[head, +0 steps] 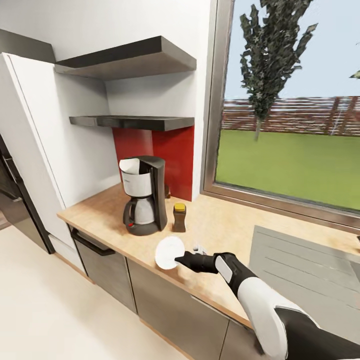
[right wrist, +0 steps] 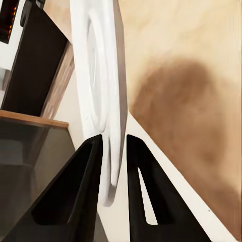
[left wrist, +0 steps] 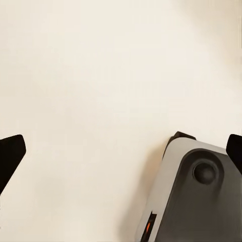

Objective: Set up a coffee station on the kitchen countertop: keep the coffee maker on the countertop, move the bottle of coffee from the kitchen shelf to the counter next to the coffee maker, place a paper coffee filter on top of the coffee maker, put the saucer next to the coffee maker with the coffee cup on the saucer, and place the electric kettle next to the coffee maker.

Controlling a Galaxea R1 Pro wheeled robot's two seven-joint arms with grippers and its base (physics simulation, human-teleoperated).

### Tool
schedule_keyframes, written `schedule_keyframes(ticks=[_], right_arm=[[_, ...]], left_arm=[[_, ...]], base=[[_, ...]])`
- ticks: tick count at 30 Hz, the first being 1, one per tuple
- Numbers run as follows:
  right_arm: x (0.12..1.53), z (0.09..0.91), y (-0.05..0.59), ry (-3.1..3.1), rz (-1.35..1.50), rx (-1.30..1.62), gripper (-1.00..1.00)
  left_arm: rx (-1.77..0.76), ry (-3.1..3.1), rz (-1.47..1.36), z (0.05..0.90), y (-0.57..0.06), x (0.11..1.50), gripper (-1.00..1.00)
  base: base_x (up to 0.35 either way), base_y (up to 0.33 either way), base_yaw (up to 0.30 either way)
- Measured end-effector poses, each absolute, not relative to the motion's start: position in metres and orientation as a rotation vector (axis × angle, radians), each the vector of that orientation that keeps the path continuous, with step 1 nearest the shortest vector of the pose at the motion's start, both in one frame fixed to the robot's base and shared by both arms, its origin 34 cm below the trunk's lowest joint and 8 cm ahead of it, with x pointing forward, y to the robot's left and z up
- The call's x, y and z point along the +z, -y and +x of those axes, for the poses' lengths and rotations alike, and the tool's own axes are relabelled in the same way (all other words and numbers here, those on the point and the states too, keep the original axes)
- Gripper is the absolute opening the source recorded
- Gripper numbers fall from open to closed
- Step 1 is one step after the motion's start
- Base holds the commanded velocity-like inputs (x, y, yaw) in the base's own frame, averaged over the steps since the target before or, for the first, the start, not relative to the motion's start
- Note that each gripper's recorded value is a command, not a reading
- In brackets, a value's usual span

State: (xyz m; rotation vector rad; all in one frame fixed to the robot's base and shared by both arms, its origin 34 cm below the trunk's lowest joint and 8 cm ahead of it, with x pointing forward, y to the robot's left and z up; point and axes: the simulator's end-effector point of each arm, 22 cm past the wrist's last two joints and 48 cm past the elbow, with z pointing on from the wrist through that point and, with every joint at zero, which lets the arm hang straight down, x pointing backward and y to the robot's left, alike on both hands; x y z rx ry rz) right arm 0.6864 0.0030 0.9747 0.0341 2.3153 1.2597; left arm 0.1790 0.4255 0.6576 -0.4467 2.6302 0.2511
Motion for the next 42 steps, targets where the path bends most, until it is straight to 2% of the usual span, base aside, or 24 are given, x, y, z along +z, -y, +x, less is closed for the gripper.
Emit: schedule_keyframes(ticks=[23, 42], right_arm=[[0.9724, 0.6849, -0.0032, -2.322, 0.037, 1.26, -1.0], [0.972, 0.6851, -0.003, -2.323, 0.038, 1.258, -1.0]], left_arm=[[0.25, -2.631, -0.444, 0.1789, -0.4252, 0.6575, 1.0], [0.25, -2.632, -0.444, 0.1789, -0.4253, 0.6574, 1.0]], base=[[0.122, 0.048, 0.0], [0.032, 0.025, 0.0]])
